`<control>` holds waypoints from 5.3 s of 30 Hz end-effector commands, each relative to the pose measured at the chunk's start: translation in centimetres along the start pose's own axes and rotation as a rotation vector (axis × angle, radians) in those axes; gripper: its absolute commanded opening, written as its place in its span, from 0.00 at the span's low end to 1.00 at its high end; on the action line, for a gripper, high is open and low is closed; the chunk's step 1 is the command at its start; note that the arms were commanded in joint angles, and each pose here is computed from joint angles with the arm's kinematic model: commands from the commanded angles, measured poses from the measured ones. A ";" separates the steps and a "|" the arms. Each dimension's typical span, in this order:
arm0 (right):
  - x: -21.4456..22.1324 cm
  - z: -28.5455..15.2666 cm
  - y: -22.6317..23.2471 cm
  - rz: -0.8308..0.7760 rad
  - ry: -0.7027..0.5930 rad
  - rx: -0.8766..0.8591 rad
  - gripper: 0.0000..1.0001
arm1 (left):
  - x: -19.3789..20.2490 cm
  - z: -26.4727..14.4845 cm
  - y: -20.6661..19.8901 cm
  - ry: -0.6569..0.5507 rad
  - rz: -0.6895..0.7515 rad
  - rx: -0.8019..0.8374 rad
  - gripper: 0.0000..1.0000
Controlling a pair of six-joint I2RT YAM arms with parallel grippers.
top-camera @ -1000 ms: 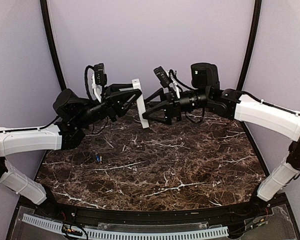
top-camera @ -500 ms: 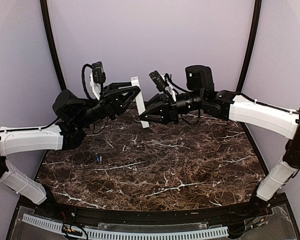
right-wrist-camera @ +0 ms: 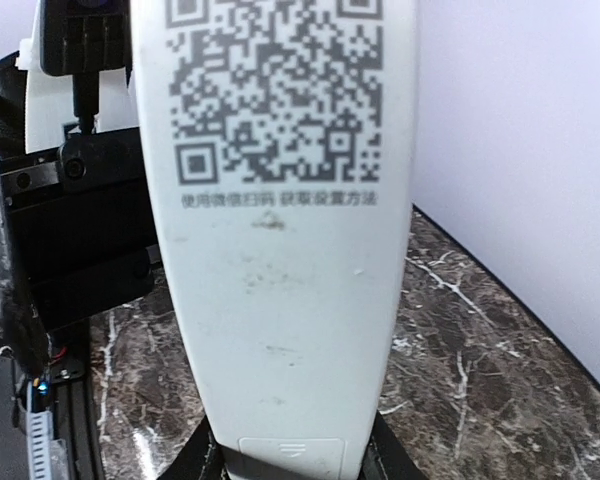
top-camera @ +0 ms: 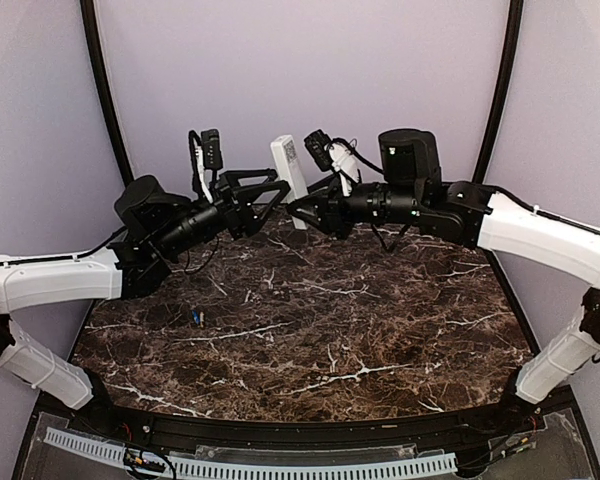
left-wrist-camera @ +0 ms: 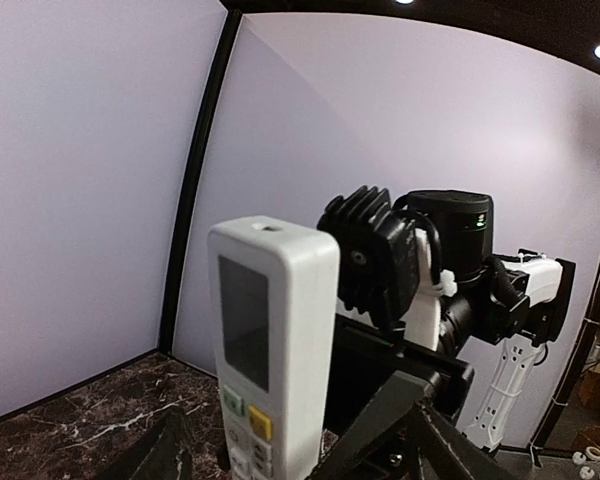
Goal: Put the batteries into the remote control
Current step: Pass from the left arm to the right, then pass from the right arm to the left, then remove the battery cover from the remote control.
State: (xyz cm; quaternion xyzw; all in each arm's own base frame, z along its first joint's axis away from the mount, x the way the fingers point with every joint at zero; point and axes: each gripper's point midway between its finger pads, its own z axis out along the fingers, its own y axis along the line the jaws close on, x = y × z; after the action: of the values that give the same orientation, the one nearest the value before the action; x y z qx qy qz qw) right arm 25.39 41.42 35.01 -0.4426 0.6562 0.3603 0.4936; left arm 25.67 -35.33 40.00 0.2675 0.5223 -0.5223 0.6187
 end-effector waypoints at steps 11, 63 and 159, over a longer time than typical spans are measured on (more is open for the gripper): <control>0.1 0.0 -0.4 -0.233 0.036 0.299 0.00 | -1.1 1.3 1.2 0.026 -0.030 -0.083 0.62; -6.9 -2.5 0.1 0.326 -0.423 -0.288 0.84 | -7.7 -0.3 -1.2 -0.319 -0.035 -0.005 0.00; -4.3 -4.3 2.1 0.169 -0.262 -0.352 0.74 | -7.1 -0.5 -2.5 -0.284 -0.034 0.056 0.00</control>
State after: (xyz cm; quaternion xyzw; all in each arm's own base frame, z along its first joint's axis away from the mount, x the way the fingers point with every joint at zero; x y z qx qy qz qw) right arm 23.24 40.38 38.48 -0.4080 0.5610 0.5682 0.4427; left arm 24.58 -34.35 45.59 0.2063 0.4405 -0.5777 0.6555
